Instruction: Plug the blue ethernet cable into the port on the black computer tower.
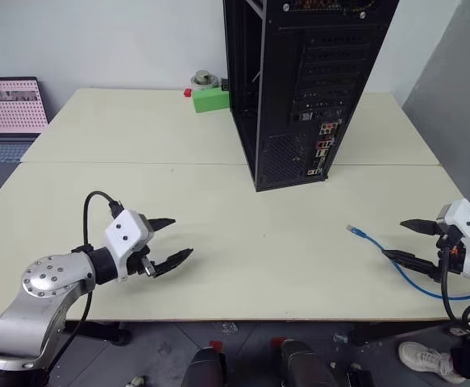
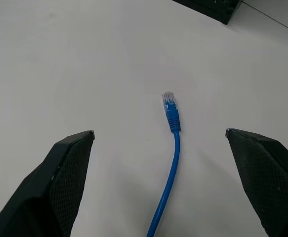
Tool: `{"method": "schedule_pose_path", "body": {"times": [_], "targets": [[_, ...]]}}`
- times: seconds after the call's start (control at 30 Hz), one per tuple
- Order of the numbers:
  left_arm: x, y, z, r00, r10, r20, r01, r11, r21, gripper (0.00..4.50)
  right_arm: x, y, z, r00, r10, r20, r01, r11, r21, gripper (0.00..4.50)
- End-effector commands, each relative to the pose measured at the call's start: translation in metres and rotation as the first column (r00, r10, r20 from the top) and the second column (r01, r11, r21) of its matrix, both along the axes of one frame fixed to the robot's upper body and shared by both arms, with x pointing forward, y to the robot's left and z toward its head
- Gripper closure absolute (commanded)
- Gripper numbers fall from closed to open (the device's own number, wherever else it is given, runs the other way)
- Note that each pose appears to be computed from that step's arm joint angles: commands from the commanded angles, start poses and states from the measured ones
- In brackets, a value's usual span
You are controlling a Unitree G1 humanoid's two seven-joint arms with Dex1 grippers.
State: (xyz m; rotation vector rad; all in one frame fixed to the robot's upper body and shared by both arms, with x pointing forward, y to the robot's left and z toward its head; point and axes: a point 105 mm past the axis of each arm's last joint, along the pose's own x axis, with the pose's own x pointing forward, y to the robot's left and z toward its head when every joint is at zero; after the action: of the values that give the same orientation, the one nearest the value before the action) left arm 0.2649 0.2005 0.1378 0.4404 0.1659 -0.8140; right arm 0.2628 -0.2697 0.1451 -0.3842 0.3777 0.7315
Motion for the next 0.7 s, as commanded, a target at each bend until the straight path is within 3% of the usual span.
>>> {"method": "schedule_pose_path", "body": {"times": [0.03, 0.37, 0.7], "targets": [[-0.004, -0.013, 0.005, 0.998, -0.068, 0.005, 0.068, 0.998, 0.014, 0.39, 0.002, -0.001, 0.005, 1.0, -0.011, 0.022, 0.011, 1.0, -0.021, 0.0], [-0.012, -0.054, 0.005, 0.959, -0.285, 0.004, 0.284, 0.957, 0.049, 0.39, 0.004, 0.01, -0.011, 1.0, -0.023, -0.015, 0.023, 1.0, -0.006, 0.0], [-0.016, -0.095, 0.013, 0.88, -0.475, 0.012, 0.474, 0.88, 0.018, 0.39, 0.028, 0.017, -0.038, 0.998, -0.055, -0.041, 0.056, 0.998, 0.006, 0.0]]}}
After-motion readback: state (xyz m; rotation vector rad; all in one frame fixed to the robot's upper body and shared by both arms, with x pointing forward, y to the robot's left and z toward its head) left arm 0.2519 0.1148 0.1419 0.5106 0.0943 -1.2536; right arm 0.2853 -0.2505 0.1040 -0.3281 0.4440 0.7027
